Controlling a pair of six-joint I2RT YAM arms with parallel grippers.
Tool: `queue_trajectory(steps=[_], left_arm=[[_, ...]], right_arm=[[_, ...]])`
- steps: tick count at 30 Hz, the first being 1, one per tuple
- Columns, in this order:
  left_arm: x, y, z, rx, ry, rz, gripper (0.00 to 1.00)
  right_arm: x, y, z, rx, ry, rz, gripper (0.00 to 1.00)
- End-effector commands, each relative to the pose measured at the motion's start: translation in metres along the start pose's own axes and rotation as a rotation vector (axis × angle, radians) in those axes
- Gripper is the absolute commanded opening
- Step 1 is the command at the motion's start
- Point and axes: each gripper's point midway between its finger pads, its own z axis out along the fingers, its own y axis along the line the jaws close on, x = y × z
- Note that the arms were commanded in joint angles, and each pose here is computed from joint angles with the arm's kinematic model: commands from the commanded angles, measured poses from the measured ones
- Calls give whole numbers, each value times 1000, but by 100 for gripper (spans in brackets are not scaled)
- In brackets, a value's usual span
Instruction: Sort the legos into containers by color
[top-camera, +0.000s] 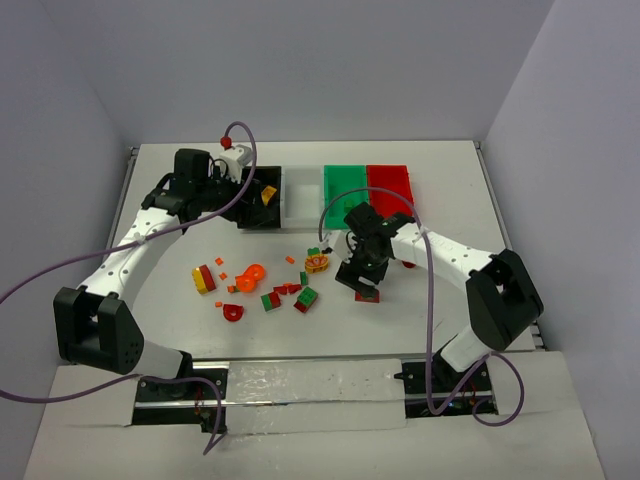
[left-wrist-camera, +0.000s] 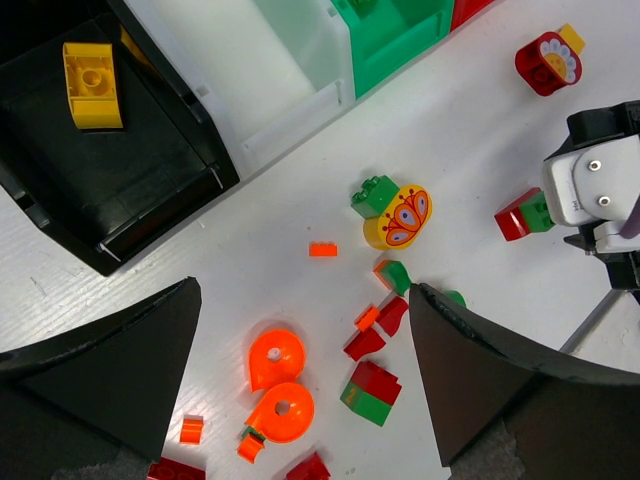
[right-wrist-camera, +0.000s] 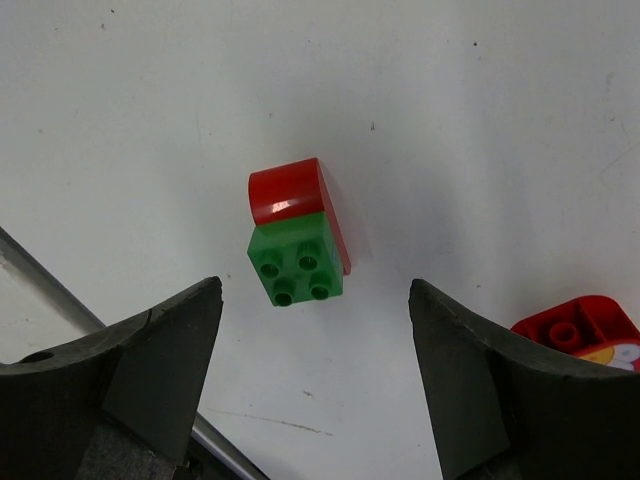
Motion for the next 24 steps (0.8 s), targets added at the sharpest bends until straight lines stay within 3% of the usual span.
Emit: queue_trajectory(steps=[1,4,13,19,20,24], left_arm=[[-9,-5,-4,19,-36,41,95],[-7,-4,-4,16,-34,44,95],[-5,-3,-3,13,-24,43,94],[-5,-3,0,20,-21,38,94],[-5,-3,0,21,-20,37,94],[-5,-6,0,35,-20,34,93]], right_arm=[[-3,-1,13,8,-4,-26,82],[0,-3,18,17,7,-35,79],[5,-4,17,36,10,-58,58],[8,-3,14,36,13,-67,56],[8,-3,14,38,11,-67,53],[-2,-3,3,40,-30,-68,25]])
